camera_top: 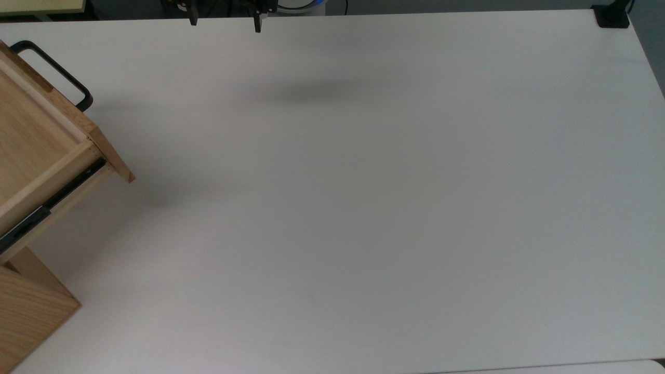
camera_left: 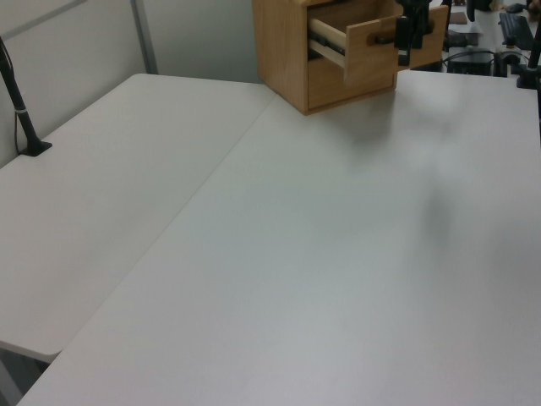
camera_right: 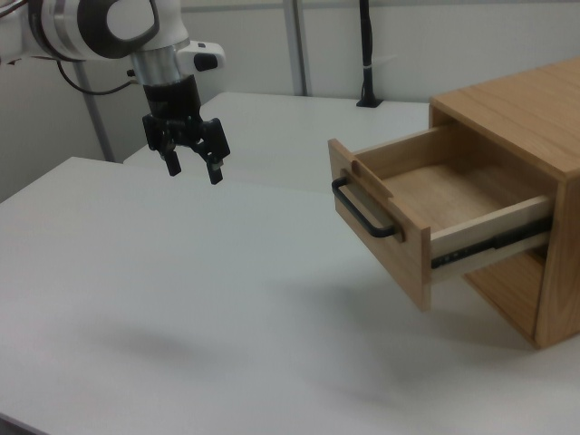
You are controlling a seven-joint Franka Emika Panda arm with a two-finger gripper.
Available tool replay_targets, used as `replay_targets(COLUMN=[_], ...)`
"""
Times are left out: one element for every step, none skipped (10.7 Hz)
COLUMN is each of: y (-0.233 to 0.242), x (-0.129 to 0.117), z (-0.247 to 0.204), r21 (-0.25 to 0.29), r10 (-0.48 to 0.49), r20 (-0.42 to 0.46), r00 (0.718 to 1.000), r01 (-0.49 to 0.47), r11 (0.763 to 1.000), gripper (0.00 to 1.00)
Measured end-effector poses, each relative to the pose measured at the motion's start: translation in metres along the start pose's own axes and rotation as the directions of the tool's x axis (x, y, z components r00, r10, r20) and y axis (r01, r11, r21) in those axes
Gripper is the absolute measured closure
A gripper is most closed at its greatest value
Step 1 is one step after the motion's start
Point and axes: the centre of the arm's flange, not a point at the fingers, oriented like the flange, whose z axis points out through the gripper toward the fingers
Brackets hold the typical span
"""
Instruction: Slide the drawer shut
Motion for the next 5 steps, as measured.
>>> replay_targets(y=[0.001, 0.005, 0.013, 0.019, 0.021], x=[0.000, 0.000, 0.000, 0.000, 0.000], z=[0.000, 0.000, 0.001, 0.001, 0.001], r21=[0.000, 0.014, 0.026, 0.030, 0.033], r10=[0.001, 0.041, 0.070, 0.082, 0.086], r20=[0.000, 0.001, 0.002, 0.003, 0.003], r00=[1.000, 0.999, 0.998, 0.997, 0.996], r01=[-0.001, -0.041, -0.070, -0.082, -0.086], r11=[1.000, 0.999, 0.997, 0.996, 0.996], gripper=[0.00, 0.00, 0.00, 0.00, 0.00])
